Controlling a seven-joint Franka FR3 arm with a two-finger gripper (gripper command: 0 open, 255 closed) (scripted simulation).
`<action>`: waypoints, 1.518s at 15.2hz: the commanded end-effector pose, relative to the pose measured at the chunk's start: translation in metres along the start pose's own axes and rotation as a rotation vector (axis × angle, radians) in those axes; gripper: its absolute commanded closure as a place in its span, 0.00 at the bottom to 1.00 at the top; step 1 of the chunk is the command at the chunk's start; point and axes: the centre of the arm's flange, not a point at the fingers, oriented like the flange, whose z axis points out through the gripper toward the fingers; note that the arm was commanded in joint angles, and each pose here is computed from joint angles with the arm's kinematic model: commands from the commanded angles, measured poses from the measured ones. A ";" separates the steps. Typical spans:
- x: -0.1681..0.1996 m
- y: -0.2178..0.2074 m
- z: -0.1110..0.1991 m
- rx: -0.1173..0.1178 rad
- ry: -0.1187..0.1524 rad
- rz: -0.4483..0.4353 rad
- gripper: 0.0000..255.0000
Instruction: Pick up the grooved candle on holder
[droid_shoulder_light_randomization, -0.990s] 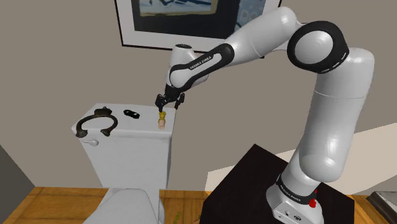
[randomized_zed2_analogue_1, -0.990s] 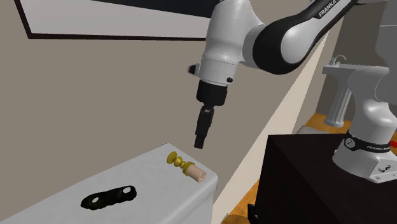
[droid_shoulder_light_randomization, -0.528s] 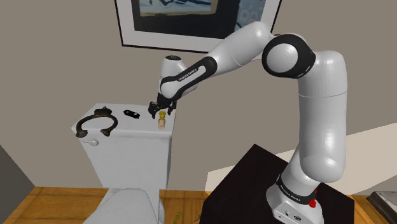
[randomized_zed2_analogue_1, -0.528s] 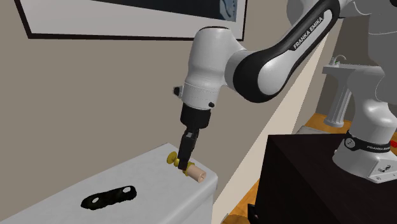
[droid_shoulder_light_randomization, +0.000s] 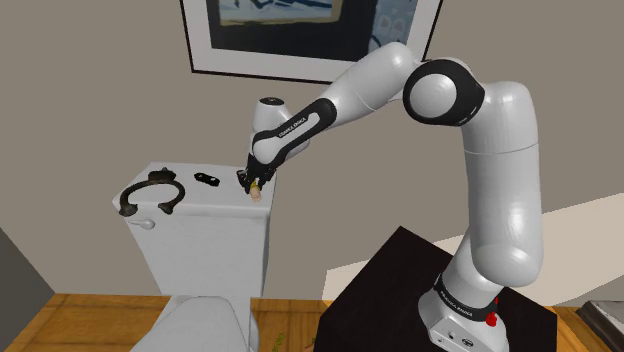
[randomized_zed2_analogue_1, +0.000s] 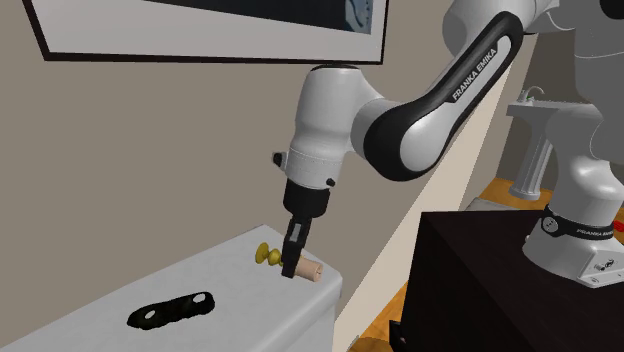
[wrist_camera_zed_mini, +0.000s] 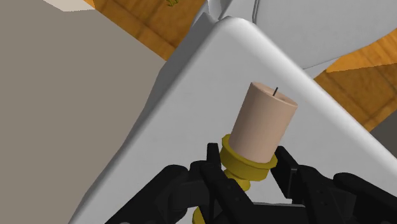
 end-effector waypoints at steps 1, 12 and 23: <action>0.000 0.000 0.001 0.000 -0.001 0.000 1.00; 0.004 -0.002 -0.019 0.000 -0.001 0.000 1.00; 0.015 -0.009 -0.076 0.000 -0.001 0.000 1.00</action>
